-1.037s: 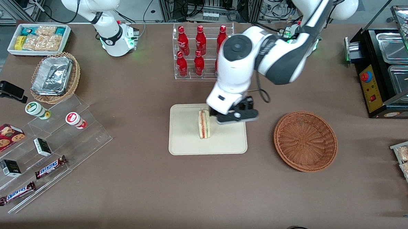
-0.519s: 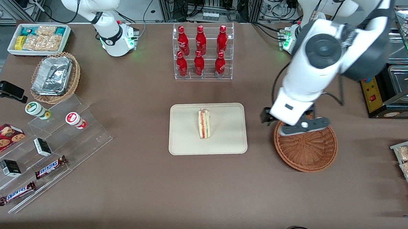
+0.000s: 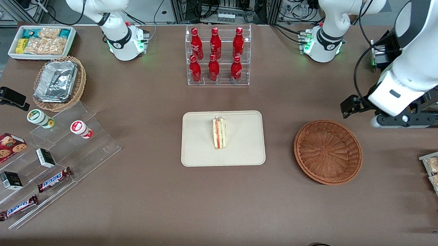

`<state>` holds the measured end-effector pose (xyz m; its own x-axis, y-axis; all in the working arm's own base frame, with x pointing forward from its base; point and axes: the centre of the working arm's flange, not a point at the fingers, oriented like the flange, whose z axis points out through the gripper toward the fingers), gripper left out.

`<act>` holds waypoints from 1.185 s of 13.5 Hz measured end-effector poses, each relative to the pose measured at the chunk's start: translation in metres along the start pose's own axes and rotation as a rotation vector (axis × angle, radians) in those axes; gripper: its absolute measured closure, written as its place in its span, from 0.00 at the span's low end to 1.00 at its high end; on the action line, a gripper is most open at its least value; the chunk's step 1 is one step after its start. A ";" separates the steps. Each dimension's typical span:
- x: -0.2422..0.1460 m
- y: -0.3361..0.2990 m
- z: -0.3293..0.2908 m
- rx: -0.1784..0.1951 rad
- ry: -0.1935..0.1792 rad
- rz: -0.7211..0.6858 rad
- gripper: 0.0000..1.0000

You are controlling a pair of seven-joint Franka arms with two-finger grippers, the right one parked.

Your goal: Place sandwich from basket to tray

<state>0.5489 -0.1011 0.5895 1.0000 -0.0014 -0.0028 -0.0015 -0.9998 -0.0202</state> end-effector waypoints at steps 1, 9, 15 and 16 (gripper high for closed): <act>-0.008 -0.009 0.000 -0.009 -0.005 0.017 0.00; -0.020 -0.065 -0.008 -0.026 0.011 0.015 0.00; 0.003 -0.084 -0.022 -0.025 0.040 -0.019 0.00; 0.002 -0.089 -0.023 -0.024 0.037 -0.029 0.00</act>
<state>0.5514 -0.0122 0.6139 0.9990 0.0271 0.0343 0.0270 -0.9996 0.0046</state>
